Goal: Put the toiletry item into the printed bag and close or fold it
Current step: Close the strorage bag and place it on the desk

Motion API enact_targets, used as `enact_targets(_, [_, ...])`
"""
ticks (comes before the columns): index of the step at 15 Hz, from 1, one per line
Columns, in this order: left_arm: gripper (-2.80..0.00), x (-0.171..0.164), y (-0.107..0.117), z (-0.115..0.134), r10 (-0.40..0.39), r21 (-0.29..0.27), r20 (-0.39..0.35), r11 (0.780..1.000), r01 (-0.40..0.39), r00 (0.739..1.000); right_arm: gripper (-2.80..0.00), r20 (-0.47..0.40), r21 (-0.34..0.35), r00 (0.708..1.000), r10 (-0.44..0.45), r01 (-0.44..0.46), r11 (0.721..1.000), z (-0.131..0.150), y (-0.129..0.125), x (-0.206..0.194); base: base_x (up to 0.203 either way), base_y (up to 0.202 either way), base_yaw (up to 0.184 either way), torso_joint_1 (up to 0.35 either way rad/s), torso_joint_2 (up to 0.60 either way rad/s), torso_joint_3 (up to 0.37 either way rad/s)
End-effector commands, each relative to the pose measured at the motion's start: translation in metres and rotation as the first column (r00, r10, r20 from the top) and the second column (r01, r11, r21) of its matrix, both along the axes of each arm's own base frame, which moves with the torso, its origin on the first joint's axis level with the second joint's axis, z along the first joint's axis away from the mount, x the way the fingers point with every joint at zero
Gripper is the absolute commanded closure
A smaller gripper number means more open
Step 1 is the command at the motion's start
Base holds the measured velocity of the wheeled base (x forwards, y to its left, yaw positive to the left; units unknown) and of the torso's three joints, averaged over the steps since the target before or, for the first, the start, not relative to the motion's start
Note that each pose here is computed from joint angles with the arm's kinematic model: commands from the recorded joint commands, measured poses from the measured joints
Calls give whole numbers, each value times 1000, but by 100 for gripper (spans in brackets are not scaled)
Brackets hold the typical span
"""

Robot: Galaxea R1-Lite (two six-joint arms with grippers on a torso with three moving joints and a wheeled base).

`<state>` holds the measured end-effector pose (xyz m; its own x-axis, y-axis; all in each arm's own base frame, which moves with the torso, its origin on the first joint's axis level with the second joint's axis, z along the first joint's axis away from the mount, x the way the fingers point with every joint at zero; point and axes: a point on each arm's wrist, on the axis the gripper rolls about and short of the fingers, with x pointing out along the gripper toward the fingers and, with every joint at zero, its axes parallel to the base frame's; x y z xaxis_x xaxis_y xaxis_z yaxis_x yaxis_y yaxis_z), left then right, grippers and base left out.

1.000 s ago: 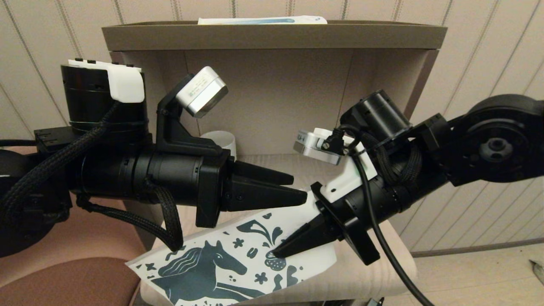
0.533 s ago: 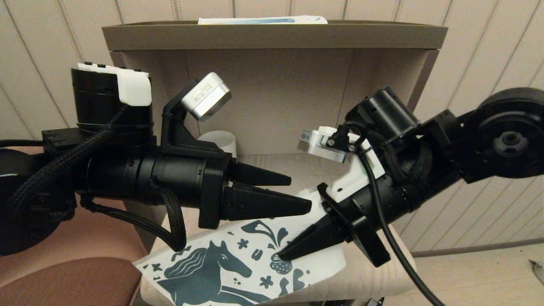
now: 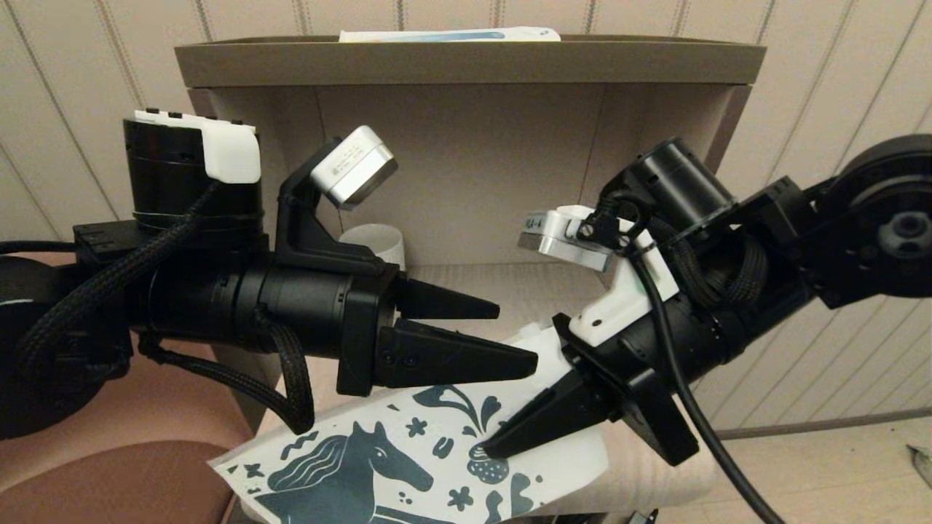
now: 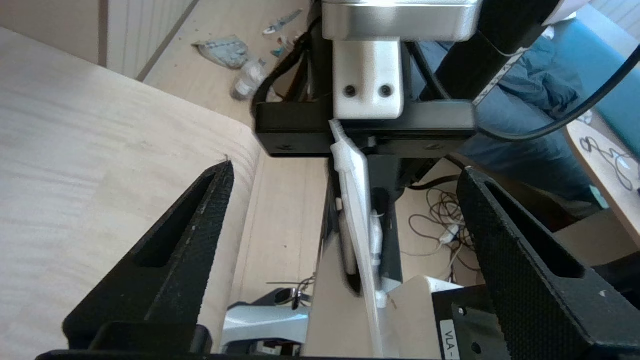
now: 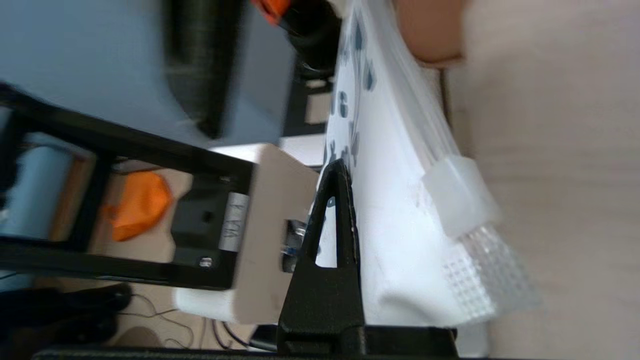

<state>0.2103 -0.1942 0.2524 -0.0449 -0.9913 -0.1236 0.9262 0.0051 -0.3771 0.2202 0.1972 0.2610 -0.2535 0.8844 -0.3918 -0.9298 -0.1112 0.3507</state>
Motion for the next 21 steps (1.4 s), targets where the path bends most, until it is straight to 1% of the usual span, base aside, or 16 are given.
enact_targets(1, [-280, -1, 0, 1, -6, -3, 1, 1000, 6, 1000, 0, -19, 9, 1000, 15, -15, 1000, -3, 0, 1, 0, 0, 0, 0, 0, 0])
enact_targets(12, [-280, -1, -2, -2, -8, 5, -6, 1000, 8, 1000, 0, -32, -3, 999, 9, -9, 1000, -9, -1, 3, 0, 0, 0, 0, 0, 0])
enact_targets(17, [-280, -7, -1, 0, -44, -1, -7, 999, 44, 999, 0, -56, 12, 998, 33, -32, 999, -11, -2, 0, 0, 0, 0, 0, 0, 0])
enact_targets(21, [-280, -7, -1, 1, -44, -3, -6, 999, 44, 999, 0, -62, 9, 997, 37, -36, 999, -13, -2, -1, 0, 0, 0, 0, 0, 0])
